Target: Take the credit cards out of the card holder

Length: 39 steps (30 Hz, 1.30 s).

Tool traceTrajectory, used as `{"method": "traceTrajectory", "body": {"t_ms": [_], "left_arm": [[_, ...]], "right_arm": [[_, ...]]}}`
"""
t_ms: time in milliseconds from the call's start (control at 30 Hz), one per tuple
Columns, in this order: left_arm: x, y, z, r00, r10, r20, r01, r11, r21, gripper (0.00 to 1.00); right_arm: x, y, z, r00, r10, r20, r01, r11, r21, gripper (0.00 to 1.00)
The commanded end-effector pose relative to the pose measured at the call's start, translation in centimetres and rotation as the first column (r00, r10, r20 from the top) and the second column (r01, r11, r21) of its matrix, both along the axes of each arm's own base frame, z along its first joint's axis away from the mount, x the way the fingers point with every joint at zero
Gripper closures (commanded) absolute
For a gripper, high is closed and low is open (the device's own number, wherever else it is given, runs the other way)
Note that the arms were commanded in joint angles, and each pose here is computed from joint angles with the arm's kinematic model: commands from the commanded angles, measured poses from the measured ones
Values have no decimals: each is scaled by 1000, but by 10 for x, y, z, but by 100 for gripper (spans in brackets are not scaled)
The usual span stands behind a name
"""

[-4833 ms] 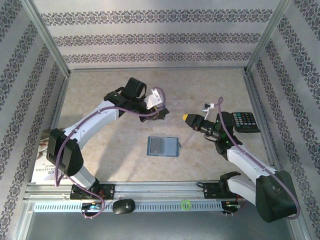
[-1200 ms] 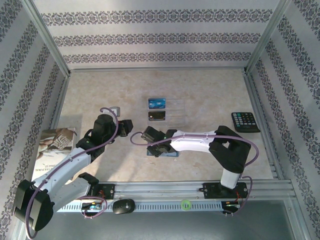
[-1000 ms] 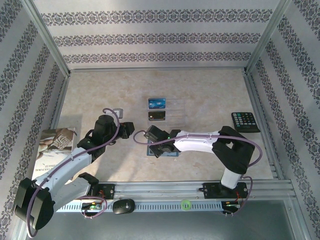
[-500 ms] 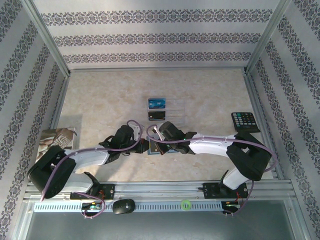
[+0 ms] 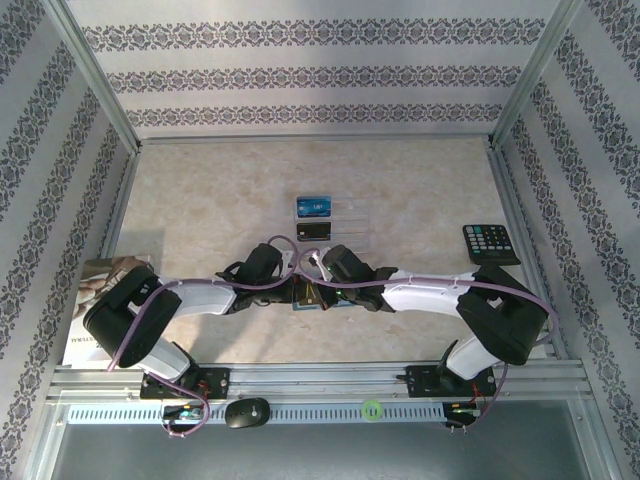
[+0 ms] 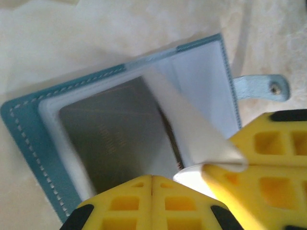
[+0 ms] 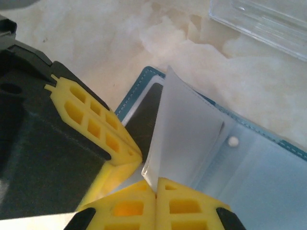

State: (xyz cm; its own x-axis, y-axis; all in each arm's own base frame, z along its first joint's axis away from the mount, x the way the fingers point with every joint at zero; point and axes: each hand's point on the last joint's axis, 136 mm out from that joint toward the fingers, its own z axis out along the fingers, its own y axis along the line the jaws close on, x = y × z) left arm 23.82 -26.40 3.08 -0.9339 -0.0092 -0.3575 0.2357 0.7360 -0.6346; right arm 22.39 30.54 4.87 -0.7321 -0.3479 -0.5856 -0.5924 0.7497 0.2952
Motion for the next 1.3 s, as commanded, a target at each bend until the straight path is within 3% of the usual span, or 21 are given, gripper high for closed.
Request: {"method": "traceTrajectory", "body": {"t_ms": [0, 67, 267, 367, 433, 533, 667, 900, 1267], "left_arm": [[-16, 6, -15, 997, -30, -69, 35, 997, 73, 100], [-21, 6, -20, 995, -41, -93, 48, 996, 76, 100], [-21, 4, -20, 994, -62, -95, 70, 994, 79, 100], [-19, 4, -15, 995, -66, -73, 71, 995, 76, 100], [-19, 2, -13, 995, -70, -68, 74, 995, 67, 100], [-17, 0, -12, 996, -70, -60, 74, 995, 60, 100], [-15, 0, -9, 996, -73, -48, 76, 995, 62, 100], [-14, -1, -10, 995, -83, -45, 86, 994, 66, 100], [-9, 5, 18, 996, -77, 40, 74, 994, 77, 99]], "right_arm": [[10, -14, 7, 993, -114, 24, 114, 993, 22, 100], [12, -27, 4, 982, -185, 26, 185, 983, 2, 97], [19, -66, 13, 917, -394, 65, 393, 919, 16, 71], [18, -52, 52, 942, -317, 108, 304, 945, 120, 67], [14, -27, 73, 976, -207, 63, 191, 962, 197, 64], [14, 0, 73, 991, -120, -56, 130, 965, 229, 70], [13, 4, 40, 977, -132, -165, 162, 970, 183, 77], [5, -9, 5, 928, -178, -328, 237, 960, 150, 76], [10, -14, -3, 908, -198, -368, 265, 954, 140, 72]]}}
